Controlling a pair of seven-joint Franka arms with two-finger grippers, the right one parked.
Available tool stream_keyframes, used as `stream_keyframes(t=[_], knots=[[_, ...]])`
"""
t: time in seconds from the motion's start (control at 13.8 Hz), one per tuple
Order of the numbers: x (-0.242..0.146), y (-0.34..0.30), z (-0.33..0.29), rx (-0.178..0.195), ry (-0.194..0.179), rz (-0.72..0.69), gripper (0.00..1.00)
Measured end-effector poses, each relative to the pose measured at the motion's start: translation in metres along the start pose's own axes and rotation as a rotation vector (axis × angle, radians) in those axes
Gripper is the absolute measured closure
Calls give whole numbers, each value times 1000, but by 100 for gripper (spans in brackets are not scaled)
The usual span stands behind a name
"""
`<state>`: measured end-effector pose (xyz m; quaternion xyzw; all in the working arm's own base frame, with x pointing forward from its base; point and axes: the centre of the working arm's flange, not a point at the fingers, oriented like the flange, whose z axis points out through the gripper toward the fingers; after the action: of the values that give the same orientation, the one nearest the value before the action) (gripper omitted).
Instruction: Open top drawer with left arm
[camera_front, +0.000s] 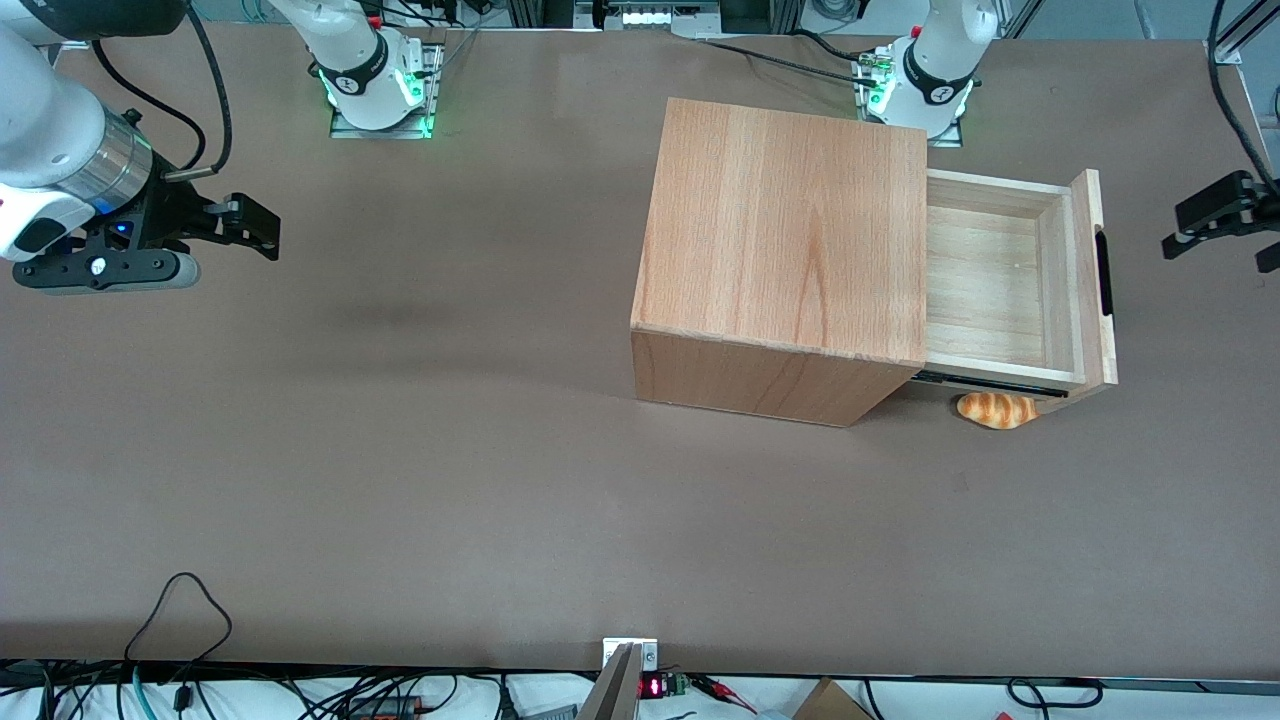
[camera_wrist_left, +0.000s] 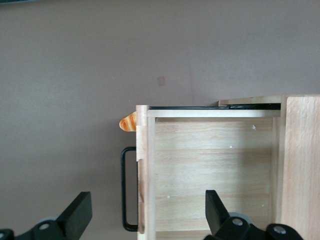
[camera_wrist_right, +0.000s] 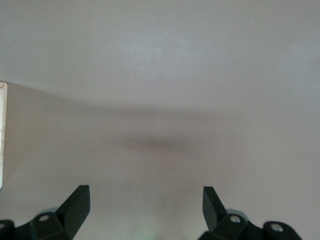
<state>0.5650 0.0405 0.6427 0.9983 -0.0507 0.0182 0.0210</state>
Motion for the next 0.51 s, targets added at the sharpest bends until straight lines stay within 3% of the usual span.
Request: stream_keyframes(t=[0.51], knots=[[0,22,-5,19,7,-22,0]])
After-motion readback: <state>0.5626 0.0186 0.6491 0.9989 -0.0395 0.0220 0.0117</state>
